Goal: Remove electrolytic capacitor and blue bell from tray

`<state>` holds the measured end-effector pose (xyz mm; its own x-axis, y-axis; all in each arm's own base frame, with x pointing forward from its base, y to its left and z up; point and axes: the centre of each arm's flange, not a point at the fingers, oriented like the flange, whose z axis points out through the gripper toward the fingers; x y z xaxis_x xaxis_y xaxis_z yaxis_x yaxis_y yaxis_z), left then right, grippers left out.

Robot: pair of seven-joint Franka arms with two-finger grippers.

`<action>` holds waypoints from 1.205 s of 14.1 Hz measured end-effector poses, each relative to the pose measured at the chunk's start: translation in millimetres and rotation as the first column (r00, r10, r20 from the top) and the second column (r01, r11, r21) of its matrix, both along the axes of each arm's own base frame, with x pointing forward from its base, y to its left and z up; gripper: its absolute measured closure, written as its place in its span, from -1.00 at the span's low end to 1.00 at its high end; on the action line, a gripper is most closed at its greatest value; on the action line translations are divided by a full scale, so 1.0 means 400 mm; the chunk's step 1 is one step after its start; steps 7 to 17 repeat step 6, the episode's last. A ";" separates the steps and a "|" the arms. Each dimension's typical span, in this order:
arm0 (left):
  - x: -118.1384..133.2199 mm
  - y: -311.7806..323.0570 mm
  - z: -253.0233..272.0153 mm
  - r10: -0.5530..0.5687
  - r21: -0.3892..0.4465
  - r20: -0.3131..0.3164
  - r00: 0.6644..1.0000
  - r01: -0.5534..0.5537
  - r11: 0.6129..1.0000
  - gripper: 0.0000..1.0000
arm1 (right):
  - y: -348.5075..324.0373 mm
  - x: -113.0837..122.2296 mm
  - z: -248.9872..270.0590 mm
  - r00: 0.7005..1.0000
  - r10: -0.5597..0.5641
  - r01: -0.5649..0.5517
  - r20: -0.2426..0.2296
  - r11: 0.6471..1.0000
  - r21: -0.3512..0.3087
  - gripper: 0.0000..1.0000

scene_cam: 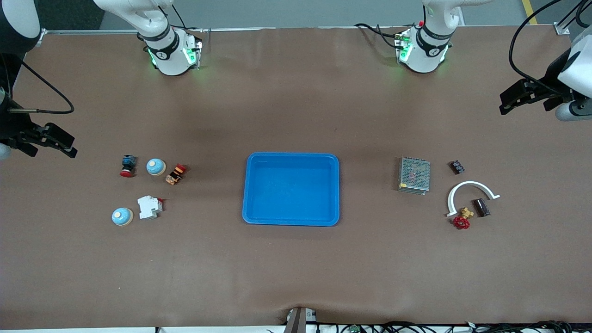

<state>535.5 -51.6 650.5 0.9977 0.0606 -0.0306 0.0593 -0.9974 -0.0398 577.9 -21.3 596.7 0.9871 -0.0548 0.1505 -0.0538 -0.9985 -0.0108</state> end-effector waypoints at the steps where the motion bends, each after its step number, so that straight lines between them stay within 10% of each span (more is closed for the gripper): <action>1: 0.000 0.000 0.000 0.000 0.000 0.000 1.000 0.000 1.000 -1.00 | 0.000 0.001 0.012 1.000 0.000 0.000 0.009 1.000 0.000 -1.00; 17: 0.000 -0.001 0.000 -0.001 0.000 0.000 1.000 0.001 1.000 -1.00 | -0.001 -0.012 0.094 1.000 -0.001 0.001 0.014 1.000 0.000 -1.00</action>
